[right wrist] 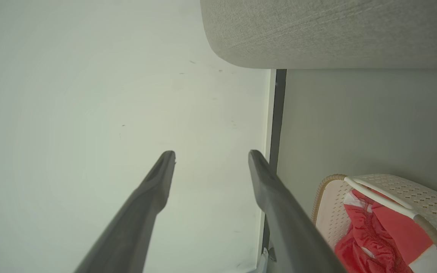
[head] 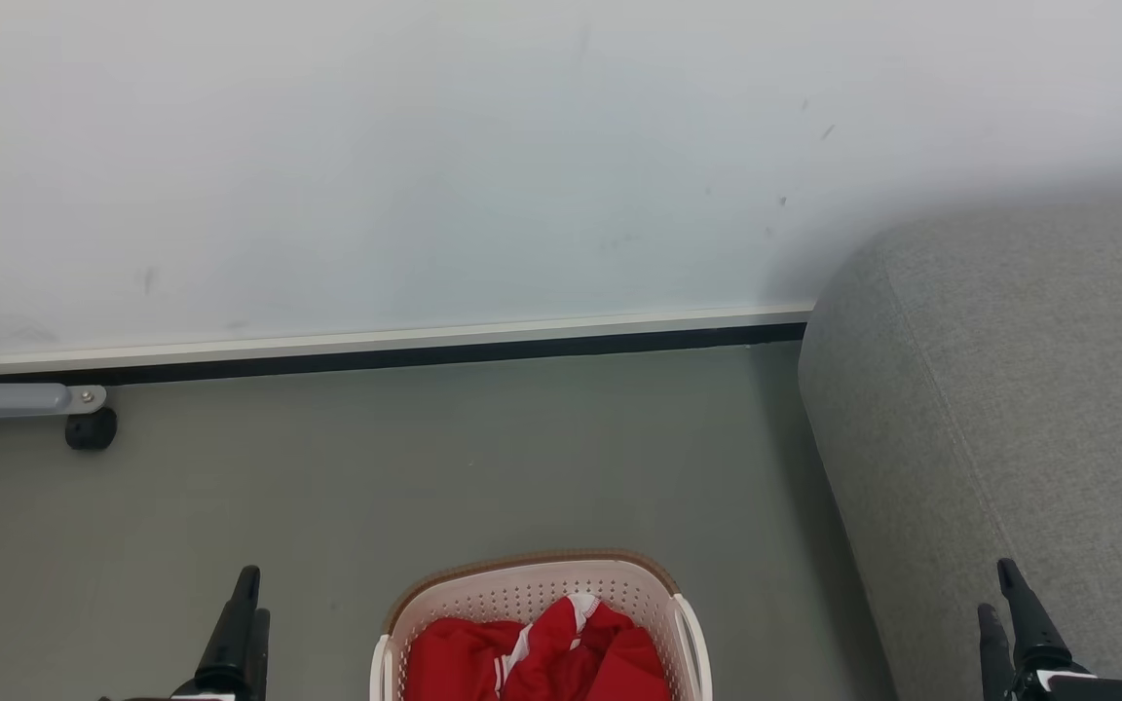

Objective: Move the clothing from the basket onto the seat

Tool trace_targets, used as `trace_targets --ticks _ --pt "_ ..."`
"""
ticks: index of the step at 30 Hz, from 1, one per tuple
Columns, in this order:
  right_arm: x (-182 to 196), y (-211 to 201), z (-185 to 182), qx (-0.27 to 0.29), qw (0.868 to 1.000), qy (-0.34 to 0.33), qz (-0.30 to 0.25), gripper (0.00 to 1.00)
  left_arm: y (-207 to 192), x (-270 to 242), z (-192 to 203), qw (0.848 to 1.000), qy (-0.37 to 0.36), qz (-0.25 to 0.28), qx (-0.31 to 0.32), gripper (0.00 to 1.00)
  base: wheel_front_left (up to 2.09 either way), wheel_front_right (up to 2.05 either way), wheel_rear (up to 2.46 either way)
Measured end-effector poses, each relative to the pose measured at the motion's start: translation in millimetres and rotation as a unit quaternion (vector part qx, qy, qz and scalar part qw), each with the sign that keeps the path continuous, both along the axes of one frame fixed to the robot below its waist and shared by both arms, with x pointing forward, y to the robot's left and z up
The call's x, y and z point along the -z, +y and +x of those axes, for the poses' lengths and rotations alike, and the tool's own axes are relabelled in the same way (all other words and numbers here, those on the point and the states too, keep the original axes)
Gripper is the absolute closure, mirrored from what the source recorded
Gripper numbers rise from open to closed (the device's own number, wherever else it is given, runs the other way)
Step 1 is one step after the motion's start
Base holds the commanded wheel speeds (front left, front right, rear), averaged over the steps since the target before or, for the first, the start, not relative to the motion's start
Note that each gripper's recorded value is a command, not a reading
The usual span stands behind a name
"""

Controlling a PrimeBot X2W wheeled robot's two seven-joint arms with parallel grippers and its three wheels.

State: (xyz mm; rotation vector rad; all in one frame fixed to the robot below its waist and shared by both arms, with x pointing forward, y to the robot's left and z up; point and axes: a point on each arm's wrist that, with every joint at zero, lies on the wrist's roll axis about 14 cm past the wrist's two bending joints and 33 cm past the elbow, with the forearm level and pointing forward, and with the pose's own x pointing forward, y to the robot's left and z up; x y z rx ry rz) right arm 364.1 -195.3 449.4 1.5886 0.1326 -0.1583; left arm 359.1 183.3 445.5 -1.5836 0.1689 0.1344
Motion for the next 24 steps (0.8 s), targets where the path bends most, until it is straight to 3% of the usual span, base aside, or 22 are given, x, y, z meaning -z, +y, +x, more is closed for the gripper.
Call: trace_targets --ticks 14,24 --pt "-8 2 1 0.0 0.999 -0.004 -0.046 0.0 -5 -12 1 0.999 -0.016 0.046 0.004 0.0 0.0 0.0 0.0" --pt "-20 13 3 -0.024 0.99 -0.01 -0.14 0.0 -10 -26 5 0.99 -0.029 0.14 0.021 0.0 0.0 0.0 0.0"
